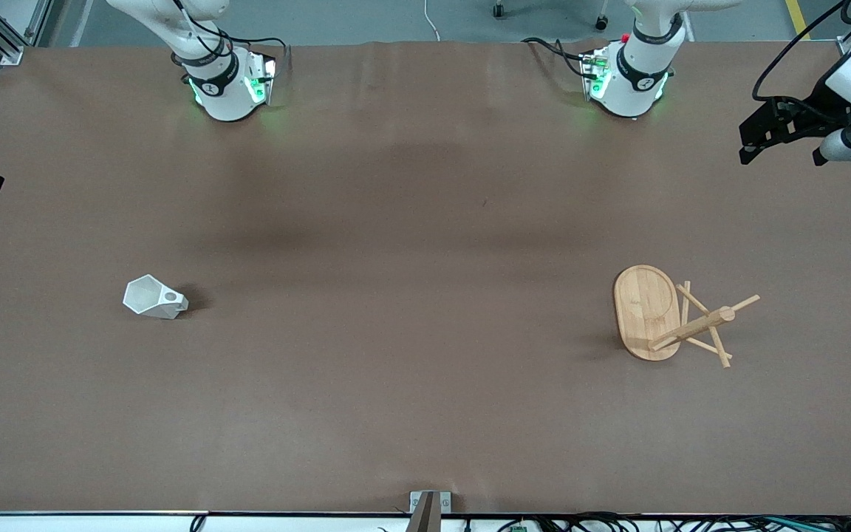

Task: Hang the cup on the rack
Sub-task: 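Reach the right gripper down toward the white cup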

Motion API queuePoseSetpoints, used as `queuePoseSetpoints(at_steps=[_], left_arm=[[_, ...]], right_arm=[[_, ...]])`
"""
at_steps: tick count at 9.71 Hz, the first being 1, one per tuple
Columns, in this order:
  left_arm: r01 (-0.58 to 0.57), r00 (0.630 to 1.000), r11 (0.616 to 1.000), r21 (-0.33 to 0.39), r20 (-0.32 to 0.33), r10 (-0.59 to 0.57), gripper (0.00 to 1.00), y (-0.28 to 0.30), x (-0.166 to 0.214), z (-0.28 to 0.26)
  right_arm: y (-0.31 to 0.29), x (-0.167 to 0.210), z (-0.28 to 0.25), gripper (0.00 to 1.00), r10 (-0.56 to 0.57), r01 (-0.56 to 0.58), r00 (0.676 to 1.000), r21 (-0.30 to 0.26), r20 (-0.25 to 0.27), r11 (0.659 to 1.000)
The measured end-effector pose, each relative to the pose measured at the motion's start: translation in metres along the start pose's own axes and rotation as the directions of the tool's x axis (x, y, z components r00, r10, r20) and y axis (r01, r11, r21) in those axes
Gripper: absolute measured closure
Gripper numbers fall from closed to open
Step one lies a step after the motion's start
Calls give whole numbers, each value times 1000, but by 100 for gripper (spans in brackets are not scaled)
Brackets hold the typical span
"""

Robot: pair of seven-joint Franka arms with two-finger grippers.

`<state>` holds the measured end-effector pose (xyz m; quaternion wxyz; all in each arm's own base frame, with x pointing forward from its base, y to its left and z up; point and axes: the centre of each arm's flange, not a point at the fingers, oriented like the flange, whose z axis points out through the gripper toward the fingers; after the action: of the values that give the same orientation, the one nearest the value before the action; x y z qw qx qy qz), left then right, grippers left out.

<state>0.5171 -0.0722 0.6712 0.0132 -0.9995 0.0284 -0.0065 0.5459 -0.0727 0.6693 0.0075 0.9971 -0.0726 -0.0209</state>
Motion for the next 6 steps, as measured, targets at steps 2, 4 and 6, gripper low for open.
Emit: queuePoseSetpoints(at_steps=[2, 4, 6], left_arm=[[0, 1000, 1000, 0, 0, 0, 0, 0, 0, 0], [1, 1000, 1000, 0, 0, -1, 0, 0, 0, 0], [1, 1000, 1000, 0, 0, -1, 0, -1, 0, 0]], right_arm=[[1, 0, 0, 0, 2, -2, 1000, 0, 0, 1000], [1, 1, 2, 0, 2, -2, 1000, 0, 1, 1000], [1, 3, 5, 0, 3, -3, 1000, 0, 7, 1000]])
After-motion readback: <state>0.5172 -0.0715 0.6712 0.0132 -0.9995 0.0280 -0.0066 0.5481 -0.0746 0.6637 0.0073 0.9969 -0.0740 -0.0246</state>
